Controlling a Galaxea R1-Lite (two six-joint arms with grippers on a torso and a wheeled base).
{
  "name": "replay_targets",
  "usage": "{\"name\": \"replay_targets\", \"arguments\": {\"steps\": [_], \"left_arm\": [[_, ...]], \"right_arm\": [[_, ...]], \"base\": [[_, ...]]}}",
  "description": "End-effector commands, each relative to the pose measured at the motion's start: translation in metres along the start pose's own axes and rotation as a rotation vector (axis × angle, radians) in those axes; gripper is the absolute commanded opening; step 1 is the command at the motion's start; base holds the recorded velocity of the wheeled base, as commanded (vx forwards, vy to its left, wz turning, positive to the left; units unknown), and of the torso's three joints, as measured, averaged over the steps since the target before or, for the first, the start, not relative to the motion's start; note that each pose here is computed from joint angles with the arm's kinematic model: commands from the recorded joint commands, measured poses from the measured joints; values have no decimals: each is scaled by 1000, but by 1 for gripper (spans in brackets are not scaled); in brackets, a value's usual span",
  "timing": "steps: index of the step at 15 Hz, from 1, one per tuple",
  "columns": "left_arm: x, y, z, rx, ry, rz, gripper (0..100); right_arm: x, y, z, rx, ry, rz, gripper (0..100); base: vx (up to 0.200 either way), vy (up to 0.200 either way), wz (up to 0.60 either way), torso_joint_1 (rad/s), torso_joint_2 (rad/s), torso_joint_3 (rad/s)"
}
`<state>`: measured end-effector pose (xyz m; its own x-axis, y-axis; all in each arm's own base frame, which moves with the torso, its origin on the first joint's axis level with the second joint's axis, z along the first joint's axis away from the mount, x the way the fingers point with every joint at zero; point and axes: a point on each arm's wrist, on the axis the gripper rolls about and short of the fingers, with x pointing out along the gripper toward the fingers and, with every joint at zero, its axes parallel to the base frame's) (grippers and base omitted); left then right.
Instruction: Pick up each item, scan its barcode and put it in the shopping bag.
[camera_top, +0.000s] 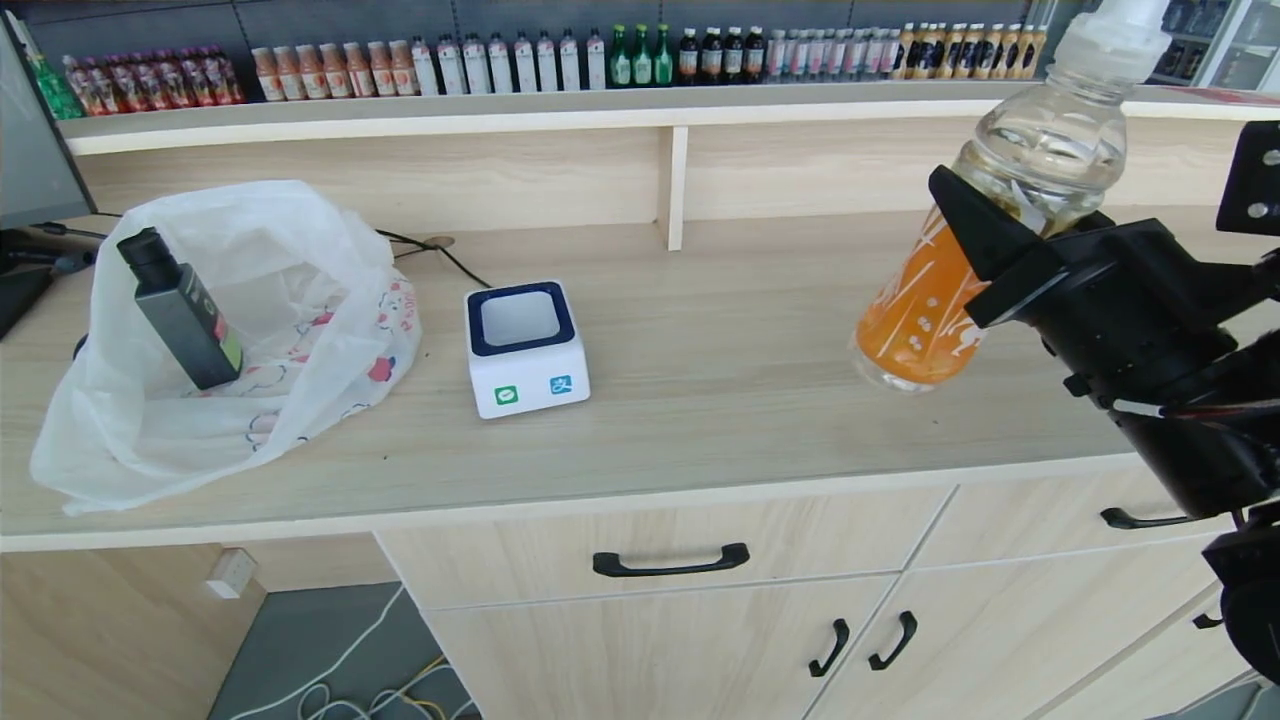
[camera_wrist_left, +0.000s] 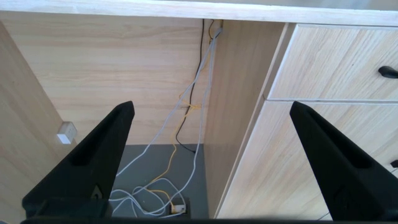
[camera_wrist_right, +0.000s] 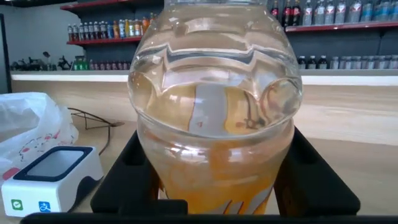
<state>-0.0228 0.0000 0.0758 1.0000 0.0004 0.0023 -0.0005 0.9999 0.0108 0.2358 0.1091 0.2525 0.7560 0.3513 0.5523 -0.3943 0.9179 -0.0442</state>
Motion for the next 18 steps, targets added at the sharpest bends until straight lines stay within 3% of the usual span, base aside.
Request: {"name": "replay_targets", "arguments": {"steps": [1,4,8,18], "left_arm": [[0,0,0,0,-1,1,100],[0,0,0,-3,-1,1,100],[0,0,0,-5,-1,1,100],[0,0,0,-9,-1,1,100]], "right_arm": [[-1,0,5,0,-16,-1,0],[-2,-1,8,0,-22,-2,0],[-1,-1,12,1,-36,-2,0],[3,-1,12,1,-48,-3,0]], "base": [[0,0,0,0,0,0],[-200,0,0,9,1,1],[0,0,0,0,0,0],[0,200,0,5,3,0]]}}
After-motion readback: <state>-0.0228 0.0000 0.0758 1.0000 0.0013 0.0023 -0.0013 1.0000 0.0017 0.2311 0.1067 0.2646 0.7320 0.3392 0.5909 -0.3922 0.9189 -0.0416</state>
